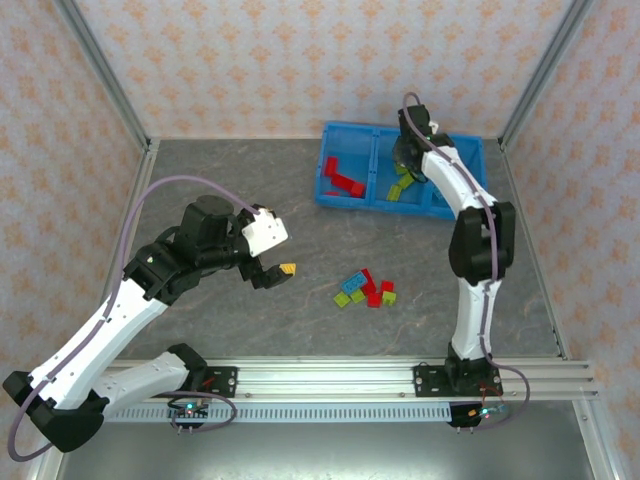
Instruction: Sort the legos into containers by color
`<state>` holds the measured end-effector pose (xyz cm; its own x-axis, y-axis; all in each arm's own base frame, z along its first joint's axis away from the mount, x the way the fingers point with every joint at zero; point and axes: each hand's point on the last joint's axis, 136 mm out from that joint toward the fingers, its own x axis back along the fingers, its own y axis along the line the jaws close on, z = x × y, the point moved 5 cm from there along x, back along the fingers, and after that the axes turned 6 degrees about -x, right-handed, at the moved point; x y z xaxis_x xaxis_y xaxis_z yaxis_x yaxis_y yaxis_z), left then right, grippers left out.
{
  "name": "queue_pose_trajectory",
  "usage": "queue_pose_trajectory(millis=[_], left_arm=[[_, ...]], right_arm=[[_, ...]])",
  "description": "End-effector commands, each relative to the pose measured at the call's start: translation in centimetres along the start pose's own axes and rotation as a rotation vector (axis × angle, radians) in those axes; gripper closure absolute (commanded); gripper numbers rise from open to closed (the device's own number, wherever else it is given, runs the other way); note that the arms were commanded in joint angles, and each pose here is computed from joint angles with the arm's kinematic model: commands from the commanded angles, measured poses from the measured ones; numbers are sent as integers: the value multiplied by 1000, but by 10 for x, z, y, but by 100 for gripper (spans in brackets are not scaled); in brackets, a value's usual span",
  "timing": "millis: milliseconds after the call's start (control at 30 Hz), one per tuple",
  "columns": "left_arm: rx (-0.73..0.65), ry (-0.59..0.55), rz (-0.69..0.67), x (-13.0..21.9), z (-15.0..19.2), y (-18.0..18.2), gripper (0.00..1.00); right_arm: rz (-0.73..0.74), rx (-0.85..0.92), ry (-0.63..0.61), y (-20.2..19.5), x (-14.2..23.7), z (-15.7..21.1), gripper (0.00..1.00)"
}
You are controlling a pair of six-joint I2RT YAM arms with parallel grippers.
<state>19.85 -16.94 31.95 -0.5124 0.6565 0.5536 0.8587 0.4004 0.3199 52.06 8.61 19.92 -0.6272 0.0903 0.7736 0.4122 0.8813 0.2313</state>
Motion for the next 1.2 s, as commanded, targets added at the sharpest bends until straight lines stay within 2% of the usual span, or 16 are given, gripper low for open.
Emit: queue_pose_trajectory(millis=[0, 67, 167, 300, 500, 667, 900, 1067, 1167], left_arm=[[20, -35, -8, 6, -8, 1, 0], [25, -31, -9, 6, -6, 1, 0], [33, -28, -7, 5, -3, 0, 0], [41, -31, -4, 1, -3, 0, 0], [35, -8, 22, -10, 1, -1, 0], [45, -6, 62, -21, 1, -2, 0], [74, -22, 122, -38, -4, -2, 0], [71, -9, 145, -42, -1, -4, 0], [71, -1, 149, -43, 1, -5, 0]], right_arm=[[40, -4, 67, -1, 10, 3, 45], [33, -13, 56, 0, 16, -1, 41], [25, -31, 62, -4, 33, 0, 40], [-1, -97, 80, -13, 77, 14, 40], [-41, -163, 185, -29, 141, 77, 39], [-2, -155, 275, -54, 170, 144, 38], [47, -101, 477, -82, 170, 234, 35], [124, -74, 564, -99, 150, 273, 30], [125, -97, 565, -103, 134, 284, 33]])
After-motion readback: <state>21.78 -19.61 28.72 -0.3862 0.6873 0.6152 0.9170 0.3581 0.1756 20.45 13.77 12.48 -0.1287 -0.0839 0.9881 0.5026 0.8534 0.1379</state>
